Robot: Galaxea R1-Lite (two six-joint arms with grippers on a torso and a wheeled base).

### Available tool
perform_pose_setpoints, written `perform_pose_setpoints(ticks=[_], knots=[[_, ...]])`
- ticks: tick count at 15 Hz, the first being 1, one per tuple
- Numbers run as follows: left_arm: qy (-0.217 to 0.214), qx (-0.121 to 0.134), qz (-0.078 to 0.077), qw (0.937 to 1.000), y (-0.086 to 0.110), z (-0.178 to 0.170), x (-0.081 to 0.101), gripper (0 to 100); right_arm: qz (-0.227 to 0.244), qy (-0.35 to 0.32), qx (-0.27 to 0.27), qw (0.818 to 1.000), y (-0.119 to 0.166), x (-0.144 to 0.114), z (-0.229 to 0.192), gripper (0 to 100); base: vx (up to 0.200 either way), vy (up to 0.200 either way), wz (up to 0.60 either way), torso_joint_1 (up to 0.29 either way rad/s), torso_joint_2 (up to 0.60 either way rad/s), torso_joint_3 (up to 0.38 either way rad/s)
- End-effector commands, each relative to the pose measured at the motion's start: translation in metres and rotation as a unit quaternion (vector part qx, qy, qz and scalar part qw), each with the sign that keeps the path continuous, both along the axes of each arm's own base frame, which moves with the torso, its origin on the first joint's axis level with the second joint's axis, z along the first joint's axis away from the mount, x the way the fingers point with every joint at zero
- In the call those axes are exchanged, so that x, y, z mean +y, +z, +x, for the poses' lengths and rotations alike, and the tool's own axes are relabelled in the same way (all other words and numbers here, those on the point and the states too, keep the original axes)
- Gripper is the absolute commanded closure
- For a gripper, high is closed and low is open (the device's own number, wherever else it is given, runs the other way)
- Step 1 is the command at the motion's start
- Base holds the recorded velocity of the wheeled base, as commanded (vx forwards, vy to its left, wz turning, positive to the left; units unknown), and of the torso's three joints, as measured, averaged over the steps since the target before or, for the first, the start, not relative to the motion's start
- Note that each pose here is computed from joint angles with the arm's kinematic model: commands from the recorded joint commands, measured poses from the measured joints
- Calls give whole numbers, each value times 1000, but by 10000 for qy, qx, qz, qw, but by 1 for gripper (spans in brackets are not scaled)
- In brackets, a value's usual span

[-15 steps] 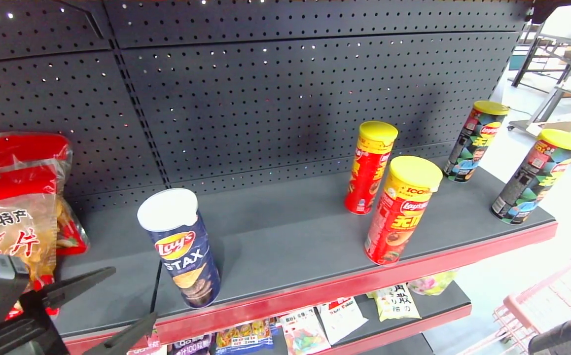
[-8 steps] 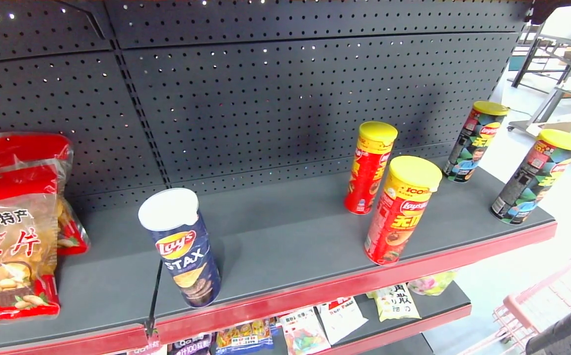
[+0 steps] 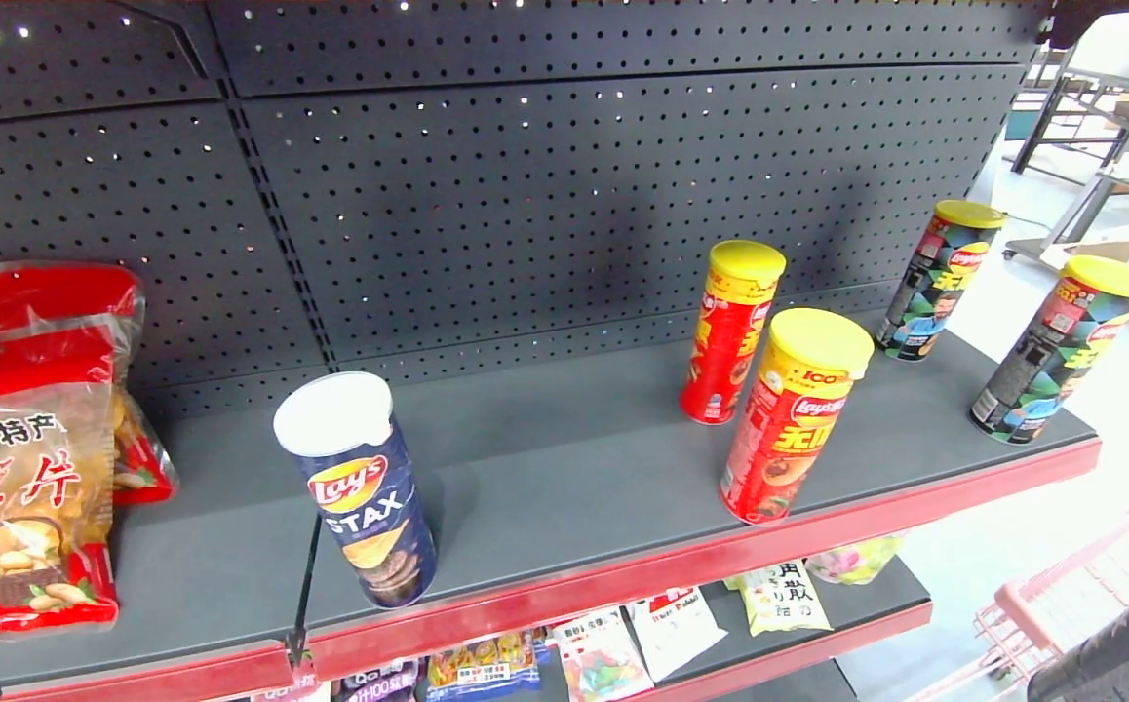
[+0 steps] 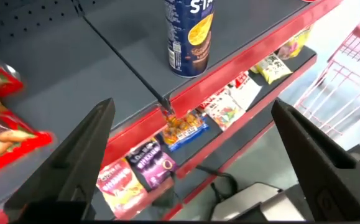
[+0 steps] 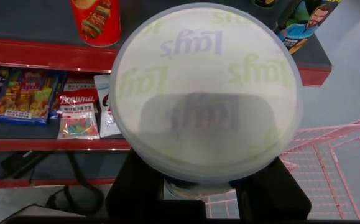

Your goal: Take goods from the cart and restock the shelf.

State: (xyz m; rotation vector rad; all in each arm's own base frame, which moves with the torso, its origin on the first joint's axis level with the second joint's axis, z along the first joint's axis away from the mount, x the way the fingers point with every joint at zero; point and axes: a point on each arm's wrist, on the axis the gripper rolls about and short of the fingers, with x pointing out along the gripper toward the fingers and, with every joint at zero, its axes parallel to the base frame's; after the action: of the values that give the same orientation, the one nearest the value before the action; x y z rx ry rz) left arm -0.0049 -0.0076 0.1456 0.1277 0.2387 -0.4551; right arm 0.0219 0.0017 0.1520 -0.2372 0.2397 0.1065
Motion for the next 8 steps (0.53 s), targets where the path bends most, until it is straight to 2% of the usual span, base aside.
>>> perform_pose_setpoints(ticks=[1,3,6,8], knots=[[-44,15,69,10000,0,2,0,0,-1,5,-22,10000,1,0,0,100,0,0,0,0,0,0],[-38,19,78,10000,1,2,0,0,-6,-1,-45,10000,4,0,0,100,0,0,0,0,0,0],[-40,1,83,10000,1,2,0,0,-64,6,-57,10000,4,0,1,100,-200,0,0,12,6,1],[-48,-51,107,9999,2,1,0,0,-96,32,-113,9999,7,0,1,100,0,0,0,0,0,0]])
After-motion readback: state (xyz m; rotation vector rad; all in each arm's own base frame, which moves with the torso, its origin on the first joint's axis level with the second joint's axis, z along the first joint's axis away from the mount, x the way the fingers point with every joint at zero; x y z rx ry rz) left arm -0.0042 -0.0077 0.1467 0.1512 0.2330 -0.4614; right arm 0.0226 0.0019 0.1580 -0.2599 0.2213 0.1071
